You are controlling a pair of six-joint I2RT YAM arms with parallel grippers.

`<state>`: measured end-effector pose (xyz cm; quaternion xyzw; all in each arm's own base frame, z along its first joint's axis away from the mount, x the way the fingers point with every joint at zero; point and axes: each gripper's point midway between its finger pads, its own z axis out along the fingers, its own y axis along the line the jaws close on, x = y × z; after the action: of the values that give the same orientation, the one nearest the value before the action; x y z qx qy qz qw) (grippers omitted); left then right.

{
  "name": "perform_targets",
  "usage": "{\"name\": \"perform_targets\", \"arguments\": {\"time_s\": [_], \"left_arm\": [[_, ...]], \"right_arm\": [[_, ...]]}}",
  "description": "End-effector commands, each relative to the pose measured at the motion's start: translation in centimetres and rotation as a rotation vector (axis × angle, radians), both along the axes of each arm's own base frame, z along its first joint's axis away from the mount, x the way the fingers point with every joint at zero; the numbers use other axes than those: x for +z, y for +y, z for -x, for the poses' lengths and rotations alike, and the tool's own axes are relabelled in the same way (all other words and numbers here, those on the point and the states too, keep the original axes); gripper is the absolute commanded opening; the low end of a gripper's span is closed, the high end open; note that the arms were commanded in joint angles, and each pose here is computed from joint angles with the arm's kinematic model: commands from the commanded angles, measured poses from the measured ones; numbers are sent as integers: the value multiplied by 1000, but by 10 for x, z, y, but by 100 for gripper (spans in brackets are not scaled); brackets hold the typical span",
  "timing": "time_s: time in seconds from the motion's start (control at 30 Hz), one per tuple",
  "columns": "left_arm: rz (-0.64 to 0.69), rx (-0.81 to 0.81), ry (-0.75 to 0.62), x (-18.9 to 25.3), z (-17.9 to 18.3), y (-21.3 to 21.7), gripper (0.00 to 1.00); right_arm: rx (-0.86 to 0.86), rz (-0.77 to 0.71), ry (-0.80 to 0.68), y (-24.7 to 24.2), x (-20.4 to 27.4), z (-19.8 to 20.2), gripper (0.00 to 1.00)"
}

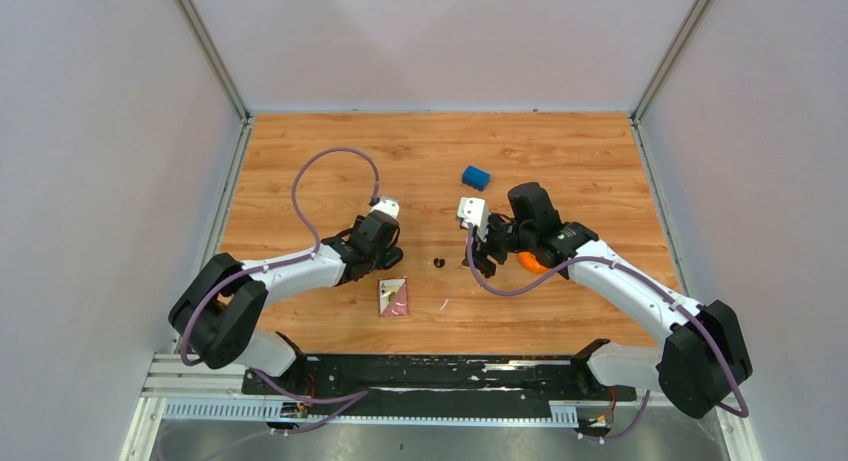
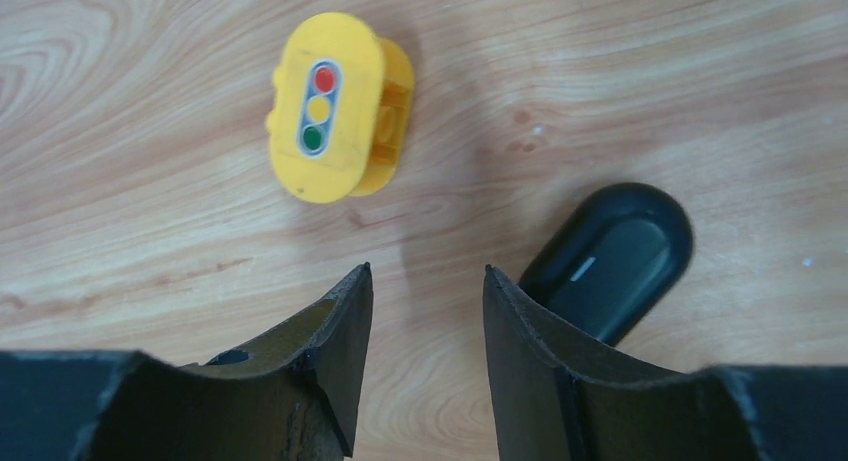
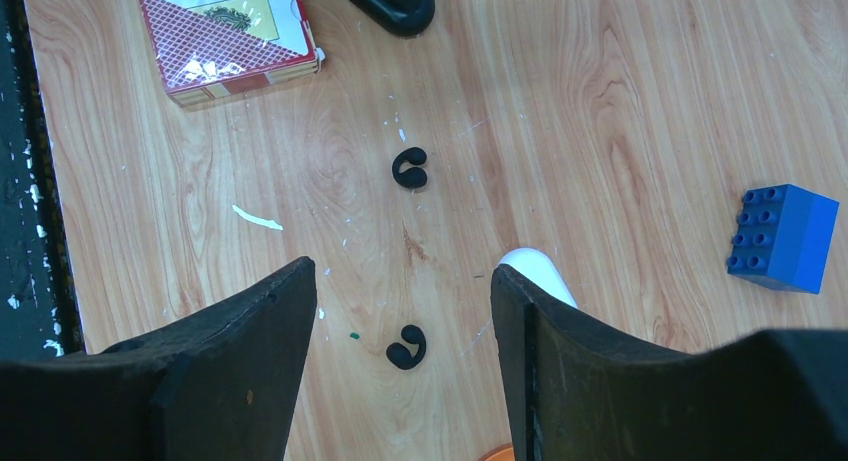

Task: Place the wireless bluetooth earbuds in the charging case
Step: Pick up the charging case at the center of the board.

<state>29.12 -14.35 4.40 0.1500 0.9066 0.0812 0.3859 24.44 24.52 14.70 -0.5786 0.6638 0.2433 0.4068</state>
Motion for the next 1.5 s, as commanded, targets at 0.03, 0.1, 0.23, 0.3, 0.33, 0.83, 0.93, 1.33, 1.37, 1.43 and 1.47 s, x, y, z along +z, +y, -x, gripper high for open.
{"name": "perform_targets", "arguments": {"time_s": [0.03,0.1,0.23,0.3,0.33,0.83,0.93,1.33,1.37,1.43,1.47], "left_arm": [[65,-108,45,4,-3,-30,51],[75,-137,59,2,-1,-36,50],[140,-238,99,-1,7,-59,48],[166,-288,120,-3,12,-70,48],[180,-311,129,-4,14,-75,48],[330,-106,-74,41,-1,-51,49],[479,-13,-258,75,-5,-24,55],[669,179,-564,124,11,27,61],[686,198,-598,126,14,34,62],[709,239,-658,131,20,48,65],[719,251,-686,134,23,54,65]], "right_arm": [[28,-39,-38,6,21,-1,65],[30,-38,-38,6,21,-1,65],[28,-40,-42,5,22,0,64],[28,-41,-43,5,23,0,64],[27,-41,-42,5,23,0,65],[4,-66,80,21,5,-7,66],[20,-57,78,34,-4,-8,67],[13,118,142,107,-45,-32,72],[8,117,147,110,-46,-35,73],[3,121,170,118,-48,-40,73],[2,125,184,122,-48,-41,74]]}}
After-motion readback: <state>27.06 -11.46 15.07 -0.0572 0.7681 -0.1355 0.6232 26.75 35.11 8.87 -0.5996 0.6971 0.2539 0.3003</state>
